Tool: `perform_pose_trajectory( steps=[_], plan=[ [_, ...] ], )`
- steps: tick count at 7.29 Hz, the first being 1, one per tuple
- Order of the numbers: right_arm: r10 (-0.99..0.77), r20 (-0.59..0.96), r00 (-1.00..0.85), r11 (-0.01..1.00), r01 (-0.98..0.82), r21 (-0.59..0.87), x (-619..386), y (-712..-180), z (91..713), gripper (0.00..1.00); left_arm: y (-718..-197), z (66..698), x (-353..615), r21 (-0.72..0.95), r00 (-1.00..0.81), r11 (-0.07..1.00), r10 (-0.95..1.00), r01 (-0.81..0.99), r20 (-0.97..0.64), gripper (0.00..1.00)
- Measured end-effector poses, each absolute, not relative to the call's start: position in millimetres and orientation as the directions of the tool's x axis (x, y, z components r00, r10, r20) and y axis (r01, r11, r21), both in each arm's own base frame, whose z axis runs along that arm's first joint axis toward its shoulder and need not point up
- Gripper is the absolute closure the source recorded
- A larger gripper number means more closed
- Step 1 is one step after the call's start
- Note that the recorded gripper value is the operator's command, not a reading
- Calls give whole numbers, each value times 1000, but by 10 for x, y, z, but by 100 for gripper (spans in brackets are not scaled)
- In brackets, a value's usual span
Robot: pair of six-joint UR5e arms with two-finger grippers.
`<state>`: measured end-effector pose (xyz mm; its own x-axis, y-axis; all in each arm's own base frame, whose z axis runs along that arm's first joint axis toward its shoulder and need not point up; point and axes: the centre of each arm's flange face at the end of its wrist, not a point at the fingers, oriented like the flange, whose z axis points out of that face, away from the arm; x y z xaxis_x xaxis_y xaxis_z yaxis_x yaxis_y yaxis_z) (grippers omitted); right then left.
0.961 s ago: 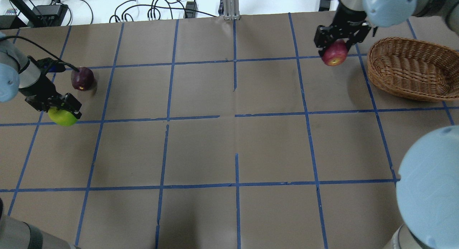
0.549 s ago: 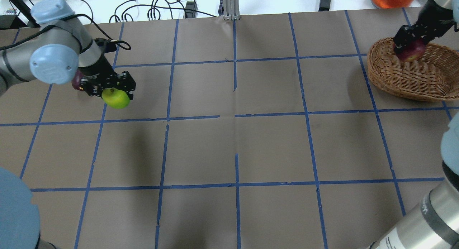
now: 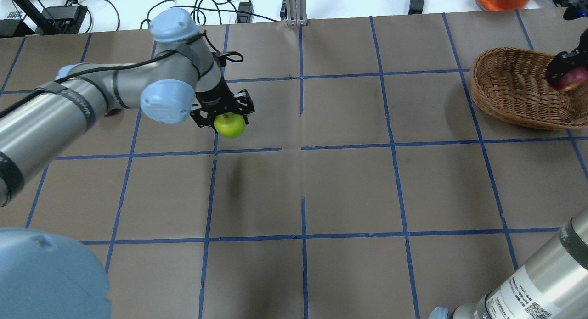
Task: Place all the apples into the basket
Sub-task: 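Release the red apple into the basket while left sets green apple at center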
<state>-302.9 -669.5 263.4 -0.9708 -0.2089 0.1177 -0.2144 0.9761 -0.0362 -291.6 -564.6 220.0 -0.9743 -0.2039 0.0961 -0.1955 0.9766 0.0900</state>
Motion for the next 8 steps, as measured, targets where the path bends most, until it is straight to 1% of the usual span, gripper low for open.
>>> perform_pose_trajectory(
  steps=[1,3,5,8],
  plan=[
    [-192,129,-973,979,-200,-51,-3064,-6718,2596,0,-5547,2094,-3160,101,-972,975,-209,-199,105,31],
    [-168,163,-972,982,-180,-62,-3047,-6746,2728,0,-5502,1970,-3345,105,-968,973,-219,-207,120,0],
    [-191,150,-970,979,-200,-46,-2690,-6843,3015,0,-5589,2115,-3340,61,-960,971,-237,-230,150,0],
    [-147,64,-987,989,-147,1,-1670,-6812,3509,0,-5789,2436,-2926,39,-935,953,-301,-299,185,0]
  ],
)
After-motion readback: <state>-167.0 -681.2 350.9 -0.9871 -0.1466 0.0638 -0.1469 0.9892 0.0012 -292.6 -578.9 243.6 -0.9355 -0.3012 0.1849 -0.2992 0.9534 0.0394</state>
